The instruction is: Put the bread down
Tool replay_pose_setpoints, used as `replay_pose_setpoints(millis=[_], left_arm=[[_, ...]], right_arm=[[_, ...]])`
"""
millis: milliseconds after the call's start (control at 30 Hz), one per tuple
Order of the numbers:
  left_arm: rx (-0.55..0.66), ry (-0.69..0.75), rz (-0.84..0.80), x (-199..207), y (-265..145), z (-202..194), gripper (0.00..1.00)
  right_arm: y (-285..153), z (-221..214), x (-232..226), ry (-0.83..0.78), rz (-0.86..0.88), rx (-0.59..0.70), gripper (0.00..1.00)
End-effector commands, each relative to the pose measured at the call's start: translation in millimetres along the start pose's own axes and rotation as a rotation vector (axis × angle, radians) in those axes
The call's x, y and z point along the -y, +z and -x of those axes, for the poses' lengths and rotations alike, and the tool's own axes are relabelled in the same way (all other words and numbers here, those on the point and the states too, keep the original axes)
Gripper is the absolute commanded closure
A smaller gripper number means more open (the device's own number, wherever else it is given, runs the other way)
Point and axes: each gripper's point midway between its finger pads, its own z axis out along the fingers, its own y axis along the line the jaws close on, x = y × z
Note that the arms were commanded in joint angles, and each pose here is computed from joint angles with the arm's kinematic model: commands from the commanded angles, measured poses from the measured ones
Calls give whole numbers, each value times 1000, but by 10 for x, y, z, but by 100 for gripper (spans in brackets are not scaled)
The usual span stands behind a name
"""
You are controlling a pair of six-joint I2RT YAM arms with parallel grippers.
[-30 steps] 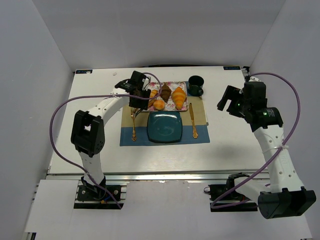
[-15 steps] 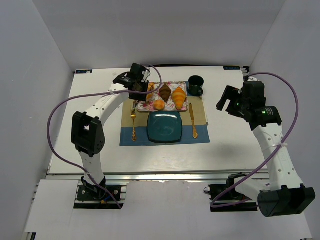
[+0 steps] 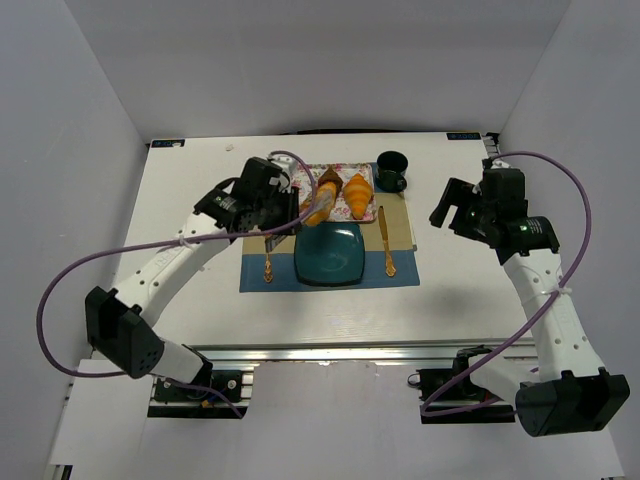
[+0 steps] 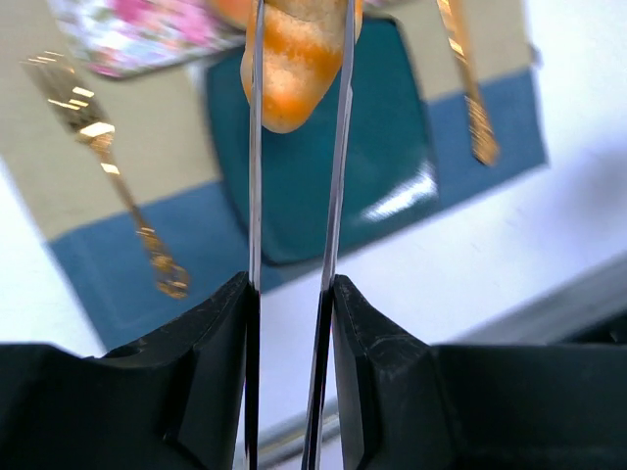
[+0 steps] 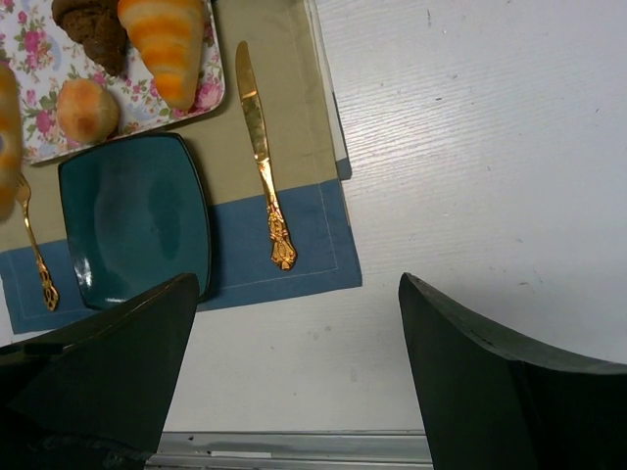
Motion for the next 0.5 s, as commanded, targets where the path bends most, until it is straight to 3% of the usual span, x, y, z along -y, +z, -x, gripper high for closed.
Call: replay_pose_setpoints(millis=[0, 467], left_arm=[[36, -22, -91, 313, -205, -48, 65], [-94, -48, -36, 234, 69, -814, 66]], right_arm=[[-60, 71, -64, -5, 38, 51, 11], [-136, -96, 10, 4, 29, 39, 11]])
